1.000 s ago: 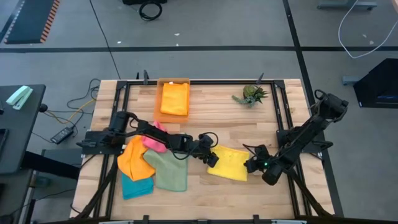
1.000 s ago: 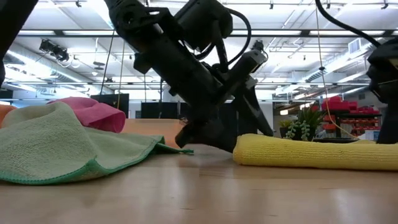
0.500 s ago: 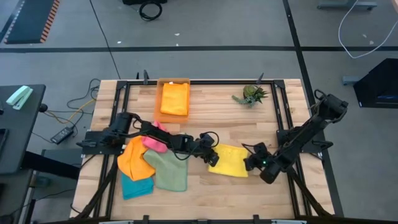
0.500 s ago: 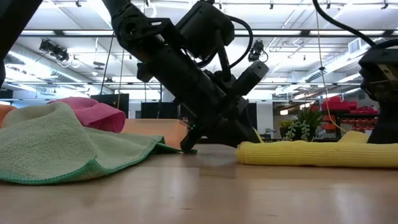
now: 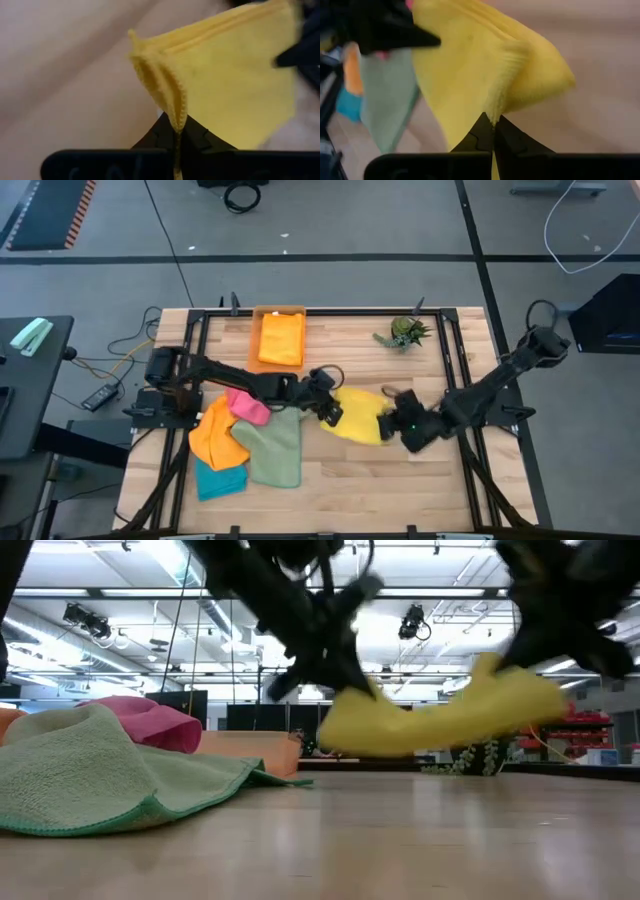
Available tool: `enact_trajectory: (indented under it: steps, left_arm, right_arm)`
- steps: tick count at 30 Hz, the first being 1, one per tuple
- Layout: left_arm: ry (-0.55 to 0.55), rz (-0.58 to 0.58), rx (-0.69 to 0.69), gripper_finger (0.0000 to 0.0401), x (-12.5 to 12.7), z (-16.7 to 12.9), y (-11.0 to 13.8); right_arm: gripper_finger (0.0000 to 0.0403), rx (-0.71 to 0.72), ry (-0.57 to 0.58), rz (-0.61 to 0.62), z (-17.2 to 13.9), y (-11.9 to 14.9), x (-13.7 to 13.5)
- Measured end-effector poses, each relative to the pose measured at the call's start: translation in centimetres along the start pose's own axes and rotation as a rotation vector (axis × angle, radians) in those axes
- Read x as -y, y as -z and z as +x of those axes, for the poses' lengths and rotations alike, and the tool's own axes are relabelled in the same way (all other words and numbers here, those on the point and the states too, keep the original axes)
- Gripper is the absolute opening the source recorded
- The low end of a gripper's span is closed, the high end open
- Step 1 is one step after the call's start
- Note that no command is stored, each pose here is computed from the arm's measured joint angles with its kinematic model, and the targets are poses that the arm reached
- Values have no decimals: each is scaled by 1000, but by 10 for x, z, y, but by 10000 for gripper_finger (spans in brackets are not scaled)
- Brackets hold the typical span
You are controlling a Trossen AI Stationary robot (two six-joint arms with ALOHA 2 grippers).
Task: Fold microfiber towels
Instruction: Put the yellow microfiber cloth into the orange bin
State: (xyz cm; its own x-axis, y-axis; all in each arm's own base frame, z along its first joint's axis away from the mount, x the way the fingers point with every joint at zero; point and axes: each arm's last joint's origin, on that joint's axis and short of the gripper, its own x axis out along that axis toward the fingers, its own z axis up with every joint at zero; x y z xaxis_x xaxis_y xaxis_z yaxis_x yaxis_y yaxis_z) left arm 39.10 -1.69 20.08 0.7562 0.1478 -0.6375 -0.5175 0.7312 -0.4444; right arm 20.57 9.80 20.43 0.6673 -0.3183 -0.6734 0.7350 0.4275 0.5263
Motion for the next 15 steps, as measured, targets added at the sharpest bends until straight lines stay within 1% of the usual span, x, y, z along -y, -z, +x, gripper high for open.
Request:
enact_trajectory:
  steps: [3,4,8,11,13,15]
  left_arm:
    - [-53,11,15,11,-7,-24,-17]
    - [-95,15,0,11,-13,-30,-20]
    - [-157,0,34,11,-23,-57,-36]
    - [-223,-18,50,11,-30,-71,-42]
    - [-283,-38,56,11,-34,-78,-41]
    - [-319,-71,82,11,-35,-86,-42]
  right_arm:
    - [5,52,-12,-38,1,-38,-16]
    - [5,57,-9,-59,2,-50,-19]
    - [5,77,12,-137,12,-99,-28]
    - [5,65,-3,-202,24,-134,-32]
    - [5,56,-25,-243,34,-157,-35]
    - [5,45,-54,-281,44,-178,-38]
